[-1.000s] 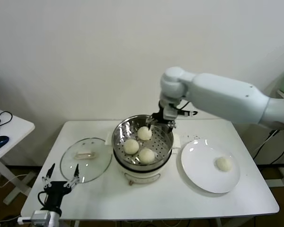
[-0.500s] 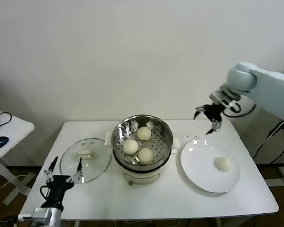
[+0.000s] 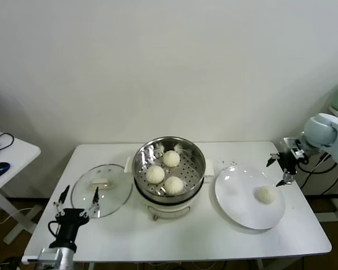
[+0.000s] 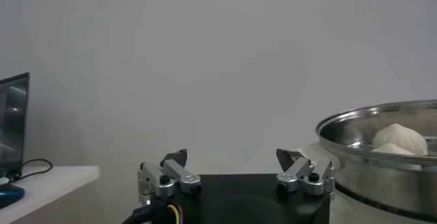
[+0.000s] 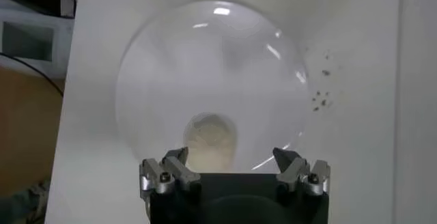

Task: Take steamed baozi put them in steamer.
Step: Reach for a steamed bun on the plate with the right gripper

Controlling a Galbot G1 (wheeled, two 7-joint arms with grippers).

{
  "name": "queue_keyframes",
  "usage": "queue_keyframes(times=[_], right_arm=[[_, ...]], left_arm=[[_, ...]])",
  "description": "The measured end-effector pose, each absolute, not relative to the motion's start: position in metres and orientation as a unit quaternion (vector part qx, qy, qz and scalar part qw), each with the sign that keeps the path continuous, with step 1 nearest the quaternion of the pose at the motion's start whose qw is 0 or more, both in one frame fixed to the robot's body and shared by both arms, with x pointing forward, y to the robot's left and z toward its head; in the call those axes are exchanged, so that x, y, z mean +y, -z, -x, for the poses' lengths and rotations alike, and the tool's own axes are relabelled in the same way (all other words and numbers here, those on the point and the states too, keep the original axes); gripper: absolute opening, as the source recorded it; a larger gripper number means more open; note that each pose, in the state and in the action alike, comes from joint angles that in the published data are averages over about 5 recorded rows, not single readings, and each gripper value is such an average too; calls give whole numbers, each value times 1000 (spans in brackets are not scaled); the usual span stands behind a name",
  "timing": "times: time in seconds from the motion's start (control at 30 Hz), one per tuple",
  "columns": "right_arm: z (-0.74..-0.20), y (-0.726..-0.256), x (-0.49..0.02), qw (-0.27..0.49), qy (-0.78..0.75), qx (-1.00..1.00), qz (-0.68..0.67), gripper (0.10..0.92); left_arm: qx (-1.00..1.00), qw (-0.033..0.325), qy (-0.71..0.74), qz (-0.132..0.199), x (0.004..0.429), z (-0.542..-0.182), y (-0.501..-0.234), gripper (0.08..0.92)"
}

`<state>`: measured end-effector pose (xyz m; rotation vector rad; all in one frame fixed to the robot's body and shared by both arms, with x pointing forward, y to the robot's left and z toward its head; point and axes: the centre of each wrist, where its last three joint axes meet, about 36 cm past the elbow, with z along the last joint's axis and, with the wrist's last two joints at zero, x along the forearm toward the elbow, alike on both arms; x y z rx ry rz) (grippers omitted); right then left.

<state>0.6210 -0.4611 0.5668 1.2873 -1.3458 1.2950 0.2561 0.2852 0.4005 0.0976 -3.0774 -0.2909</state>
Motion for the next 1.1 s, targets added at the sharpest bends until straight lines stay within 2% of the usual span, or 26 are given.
queue_keyframes(times=[0.5,1.1], right_arm=[[-620,-489,-459,462,-514,-515,-507,823],[-633,-455,-447,466,-516,-509,-507,823]], left_arm=[[-995,32,89,-37,289,-249,-402,823],[-995,37,86,-40,291,-251,-398,823]])
